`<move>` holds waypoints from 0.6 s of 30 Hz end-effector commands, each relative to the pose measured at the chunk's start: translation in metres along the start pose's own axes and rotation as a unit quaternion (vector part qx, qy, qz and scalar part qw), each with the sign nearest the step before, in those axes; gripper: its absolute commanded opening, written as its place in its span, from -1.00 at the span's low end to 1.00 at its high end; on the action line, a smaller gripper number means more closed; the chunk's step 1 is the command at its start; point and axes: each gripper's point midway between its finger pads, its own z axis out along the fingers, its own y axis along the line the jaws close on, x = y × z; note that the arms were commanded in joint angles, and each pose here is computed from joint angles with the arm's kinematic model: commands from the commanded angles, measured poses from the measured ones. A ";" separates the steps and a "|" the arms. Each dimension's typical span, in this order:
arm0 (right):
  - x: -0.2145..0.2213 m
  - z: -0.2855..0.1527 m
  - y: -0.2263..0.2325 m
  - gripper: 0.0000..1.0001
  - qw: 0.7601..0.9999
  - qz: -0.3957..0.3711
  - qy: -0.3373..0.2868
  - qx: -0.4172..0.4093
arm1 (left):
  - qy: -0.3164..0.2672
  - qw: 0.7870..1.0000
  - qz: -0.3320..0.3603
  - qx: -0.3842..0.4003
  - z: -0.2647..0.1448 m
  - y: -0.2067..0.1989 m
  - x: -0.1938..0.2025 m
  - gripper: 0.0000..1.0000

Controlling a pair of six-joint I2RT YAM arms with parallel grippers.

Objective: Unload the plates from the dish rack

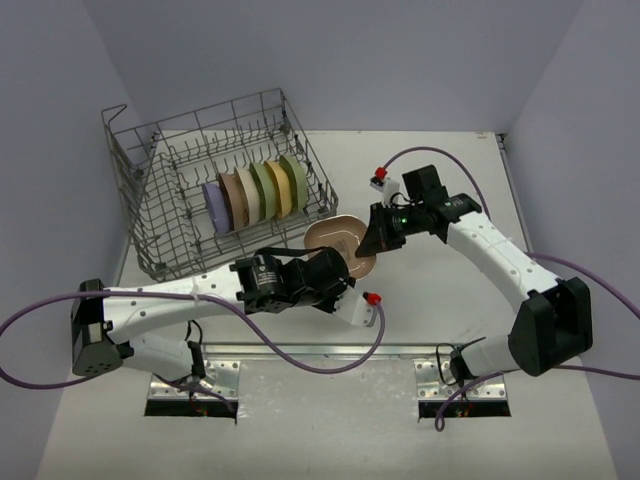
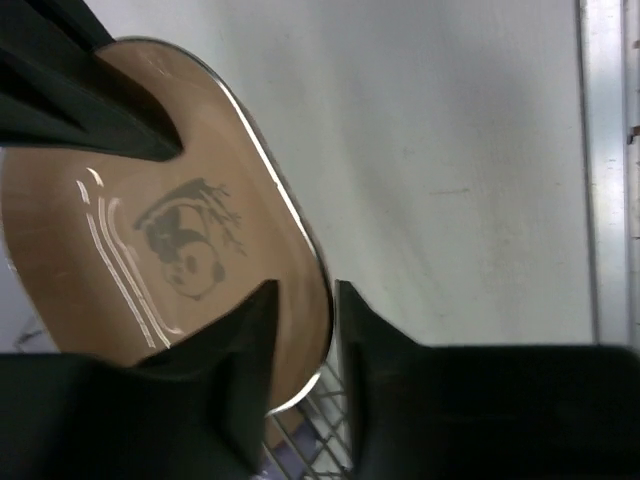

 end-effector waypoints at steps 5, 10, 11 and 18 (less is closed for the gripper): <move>-0.034 -0.036 -0.024 -1.00 0.996 -0.037 -0.053 0.062 | -0.027 0.983 -0.128 -0.125 -0.032 0.057 0.007 0.69; -0.056 -0.072 -0.109 -1.00 0.985 -0.007 -0.085 0.149 | -0.073 0.947 -0.245 -0.195 -0.077 0.119 0.014 0.72; -0.059 -0.081 -0.133 -1.00 0.981 -0.001 -0.087 0.172 | -0.083 0.932 -0.281 -0.215 -0.089 0.136 0.020 0.72; -0.065 -0.105 -0.264 -1.00 0.962 0.038 -0.048 0.266 | -0.088 0.801 -0.506 -0.308 -0.146 0.208 0.099 0.71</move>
